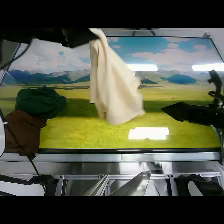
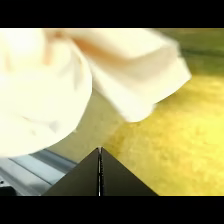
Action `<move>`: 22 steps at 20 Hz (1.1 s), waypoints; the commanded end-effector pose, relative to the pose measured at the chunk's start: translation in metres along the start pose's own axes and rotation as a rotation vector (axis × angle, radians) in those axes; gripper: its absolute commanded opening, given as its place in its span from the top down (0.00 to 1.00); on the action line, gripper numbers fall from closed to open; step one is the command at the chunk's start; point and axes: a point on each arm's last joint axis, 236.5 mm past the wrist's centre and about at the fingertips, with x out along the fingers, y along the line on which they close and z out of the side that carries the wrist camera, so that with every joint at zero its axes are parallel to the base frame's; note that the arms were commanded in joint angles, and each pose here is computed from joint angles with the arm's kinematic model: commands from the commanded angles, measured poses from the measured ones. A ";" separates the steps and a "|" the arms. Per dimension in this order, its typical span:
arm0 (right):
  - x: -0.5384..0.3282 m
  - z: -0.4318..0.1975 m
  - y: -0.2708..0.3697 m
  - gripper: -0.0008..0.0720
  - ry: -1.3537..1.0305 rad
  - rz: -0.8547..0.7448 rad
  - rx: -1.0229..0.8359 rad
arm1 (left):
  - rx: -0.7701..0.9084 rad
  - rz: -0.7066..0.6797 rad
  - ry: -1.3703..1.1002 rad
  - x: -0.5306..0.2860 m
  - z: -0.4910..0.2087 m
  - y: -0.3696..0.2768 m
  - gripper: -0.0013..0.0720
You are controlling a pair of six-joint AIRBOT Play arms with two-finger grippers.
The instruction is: Fold the shirts.
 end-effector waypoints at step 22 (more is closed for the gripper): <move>0.232 -0.097 -0.071 0.40 0.437 0.061 0.194 | -0.618 0.470 0.573 0.043 -0.338 0.191 0.03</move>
